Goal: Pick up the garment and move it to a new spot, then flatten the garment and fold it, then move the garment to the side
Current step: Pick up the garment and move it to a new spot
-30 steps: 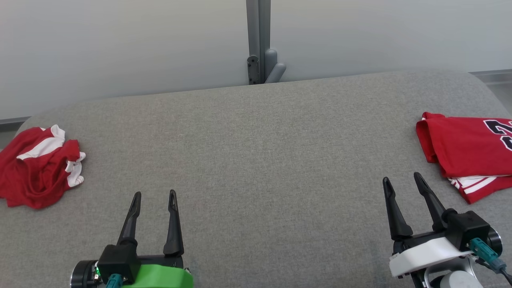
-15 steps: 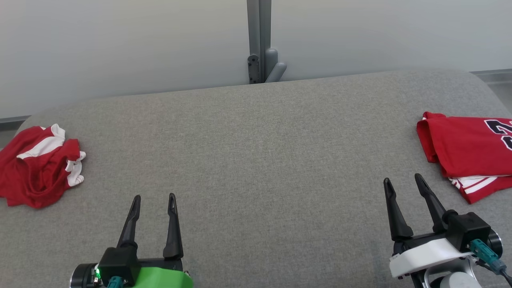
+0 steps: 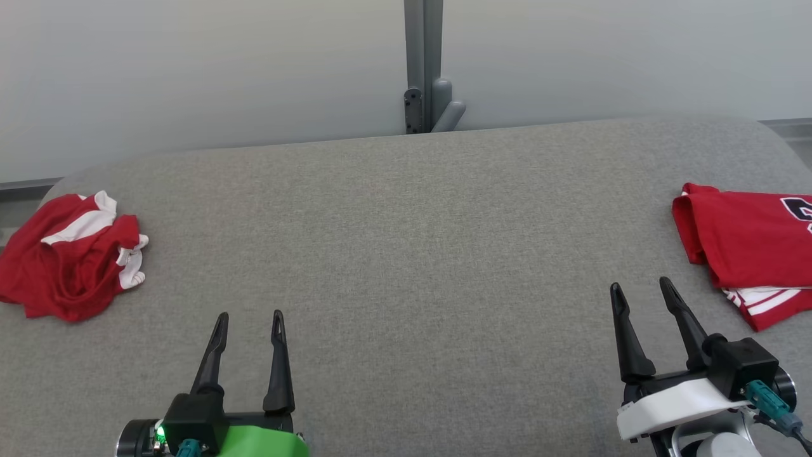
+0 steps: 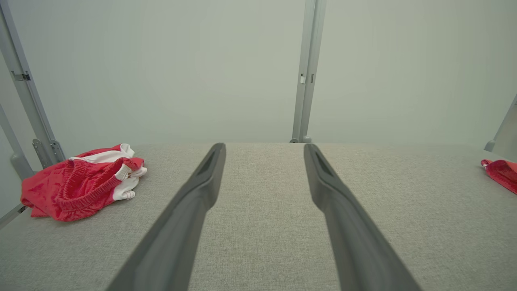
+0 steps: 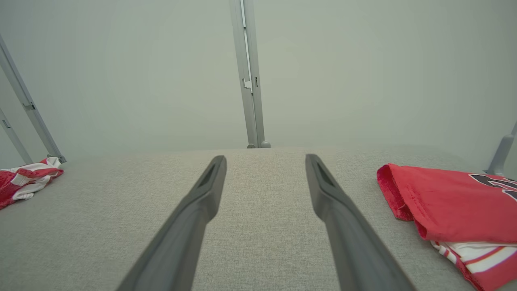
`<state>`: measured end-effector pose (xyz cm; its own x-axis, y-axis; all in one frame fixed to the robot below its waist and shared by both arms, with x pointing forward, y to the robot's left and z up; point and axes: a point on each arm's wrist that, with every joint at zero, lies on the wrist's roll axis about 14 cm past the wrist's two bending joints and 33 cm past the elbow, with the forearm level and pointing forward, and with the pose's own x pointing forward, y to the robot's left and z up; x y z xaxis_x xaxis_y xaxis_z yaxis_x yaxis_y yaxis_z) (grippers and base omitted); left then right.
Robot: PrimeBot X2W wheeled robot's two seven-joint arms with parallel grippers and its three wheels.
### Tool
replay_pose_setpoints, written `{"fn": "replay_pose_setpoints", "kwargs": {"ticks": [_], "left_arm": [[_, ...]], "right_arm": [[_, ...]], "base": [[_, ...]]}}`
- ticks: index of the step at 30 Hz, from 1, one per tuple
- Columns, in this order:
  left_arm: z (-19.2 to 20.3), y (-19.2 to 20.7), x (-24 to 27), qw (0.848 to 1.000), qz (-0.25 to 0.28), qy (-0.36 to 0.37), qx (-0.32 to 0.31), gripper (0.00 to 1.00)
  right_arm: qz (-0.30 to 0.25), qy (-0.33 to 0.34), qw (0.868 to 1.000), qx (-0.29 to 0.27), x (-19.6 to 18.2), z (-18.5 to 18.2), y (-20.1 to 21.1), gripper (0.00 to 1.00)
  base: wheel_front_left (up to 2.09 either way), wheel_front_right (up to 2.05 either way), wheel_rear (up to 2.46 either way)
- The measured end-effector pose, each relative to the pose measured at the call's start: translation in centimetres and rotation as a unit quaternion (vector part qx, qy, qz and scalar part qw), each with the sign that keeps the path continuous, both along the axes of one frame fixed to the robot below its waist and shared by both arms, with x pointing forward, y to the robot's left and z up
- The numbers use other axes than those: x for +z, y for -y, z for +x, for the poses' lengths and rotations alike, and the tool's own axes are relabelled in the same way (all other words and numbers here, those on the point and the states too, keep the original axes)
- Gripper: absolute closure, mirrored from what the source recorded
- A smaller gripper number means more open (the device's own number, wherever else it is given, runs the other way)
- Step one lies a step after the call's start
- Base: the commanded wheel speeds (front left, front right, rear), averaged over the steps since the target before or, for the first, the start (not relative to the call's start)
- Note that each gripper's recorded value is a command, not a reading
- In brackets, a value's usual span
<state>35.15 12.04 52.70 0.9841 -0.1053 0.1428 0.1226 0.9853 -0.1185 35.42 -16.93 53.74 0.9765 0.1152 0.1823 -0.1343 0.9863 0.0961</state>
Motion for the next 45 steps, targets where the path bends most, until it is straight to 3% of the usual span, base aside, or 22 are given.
{"fn": "replay_pose_setpoints", "kwargs": {"ticks": [12,31,40,45], "left_arm": [[-1.2,-4.3,-0.2,0.997,0.002,-0.004,0.076,0.0],[-5.9,-11.7,-1.0,0.976,-0.002,-0.02,0.218,0.0],[-7.3,-13.2,-1.5,0.967,-0.004,-0.031,0.252,0.0],[-5.7,-13.7,-0.5,0.967,0.002,-0.019,0.253,0.0]], "right_arm": [[0.011,-0.008,0.996,0.084,-0.4,1.4,-5.4,0.0],[0.007,-0.022,0.975,0.221,-1.3,3.3,-14.2,0.0],[0.011,-0.032,0.966,0.256,-2.0,3.7,-16.5,0.0],[0.004,-0.043,0.964,0.262,-3.1,4.2,-16.5,0.0]], "base": [[0.0,0.0,0.0],[0.0,0.0,0.0],[0.0,0.0,0.0],[0.0,0.0,0.0]]}}
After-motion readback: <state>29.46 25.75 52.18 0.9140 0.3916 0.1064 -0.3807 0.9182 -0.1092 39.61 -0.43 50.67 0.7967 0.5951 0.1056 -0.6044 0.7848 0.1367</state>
